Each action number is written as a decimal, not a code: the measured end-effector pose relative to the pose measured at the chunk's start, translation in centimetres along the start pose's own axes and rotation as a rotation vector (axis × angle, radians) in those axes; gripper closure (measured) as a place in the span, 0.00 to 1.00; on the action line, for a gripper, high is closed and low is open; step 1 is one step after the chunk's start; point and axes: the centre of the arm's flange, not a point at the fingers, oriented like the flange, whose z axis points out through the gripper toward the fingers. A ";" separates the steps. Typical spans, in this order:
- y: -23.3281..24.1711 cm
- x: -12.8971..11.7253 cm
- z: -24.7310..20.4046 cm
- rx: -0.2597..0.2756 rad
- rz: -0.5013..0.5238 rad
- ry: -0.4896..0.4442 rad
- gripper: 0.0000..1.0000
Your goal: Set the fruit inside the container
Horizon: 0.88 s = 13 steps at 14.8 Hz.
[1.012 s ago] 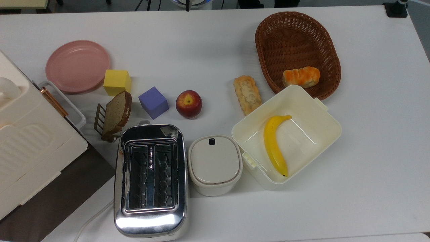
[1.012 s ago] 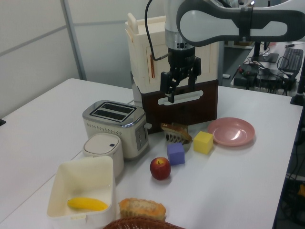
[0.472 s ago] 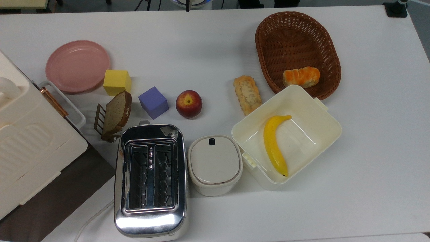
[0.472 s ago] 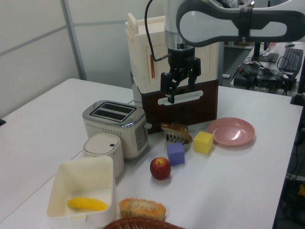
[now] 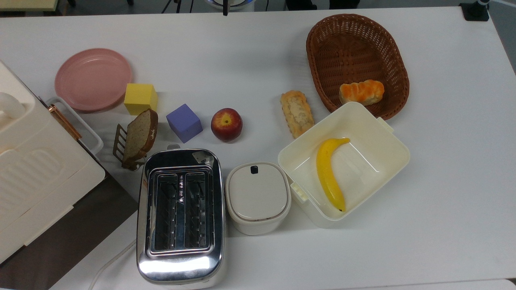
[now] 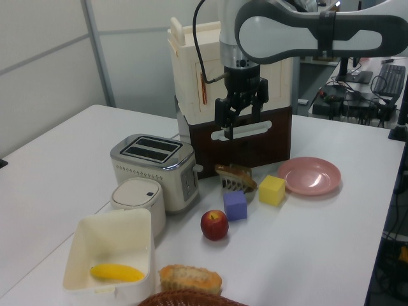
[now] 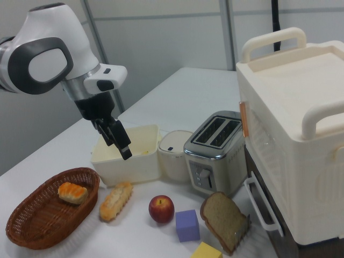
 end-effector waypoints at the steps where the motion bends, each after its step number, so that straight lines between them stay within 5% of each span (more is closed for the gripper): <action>1: 0.0 0.0 0.1 -0.001 0.000 -0.002 0.00; 13: -1.4 0.4 2.0 0.005 -0.025 0.014 0.00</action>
